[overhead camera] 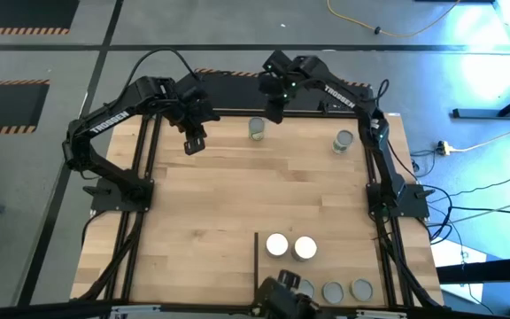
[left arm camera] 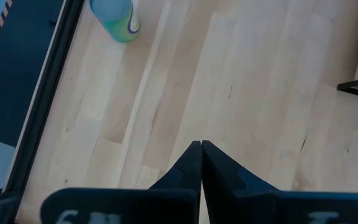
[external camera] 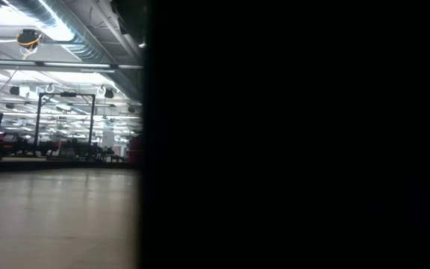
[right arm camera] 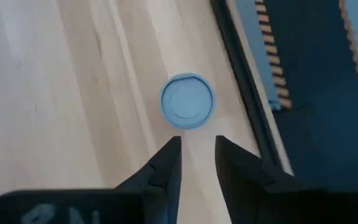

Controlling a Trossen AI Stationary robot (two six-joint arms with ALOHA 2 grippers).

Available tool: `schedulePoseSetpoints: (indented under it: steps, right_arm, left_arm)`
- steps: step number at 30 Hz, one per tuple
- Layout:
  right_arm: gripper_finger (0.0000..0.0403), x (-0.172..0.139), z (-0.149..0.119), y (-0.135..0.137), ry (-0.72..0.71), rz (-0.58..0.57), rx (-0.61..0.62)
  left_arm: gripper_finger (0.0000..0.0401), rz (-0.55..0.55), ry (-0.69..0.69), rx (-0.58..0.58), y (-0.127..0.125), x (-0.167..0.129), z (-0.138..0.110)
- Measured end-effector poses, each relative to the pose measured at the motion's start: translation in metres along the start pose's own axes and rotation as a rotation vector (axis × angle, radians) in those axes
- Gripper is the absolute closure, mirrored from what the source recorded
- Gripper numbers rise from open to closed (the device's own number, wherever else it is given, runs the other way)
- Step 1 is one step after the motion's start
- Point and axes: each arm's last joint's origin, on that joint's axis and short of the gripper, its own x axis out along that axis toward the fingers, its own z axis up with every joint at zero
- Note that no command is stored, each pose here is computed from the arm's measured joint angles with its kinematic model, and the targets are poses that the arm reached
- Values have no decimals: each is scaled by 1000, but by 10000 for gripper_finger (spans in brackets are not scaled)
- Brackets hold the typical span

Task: Pick and place cans onto a shelf
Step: Put the canned chicken soup on the shelf

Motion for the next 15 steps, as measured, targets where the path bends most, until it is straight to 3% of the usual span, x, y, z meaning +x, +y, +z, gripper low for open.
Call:
schedulePoseSetpoints:
  steps: [7,15]
  right_arm:
    - [304,0,-3,-16,-38,105,168]
    - [304,-1,-4,-19,-45,127,176]
  left_arm:
    - [401,17,-7,-4,0,0,1]
    - [401,235,-28,-22,7,-1,5]
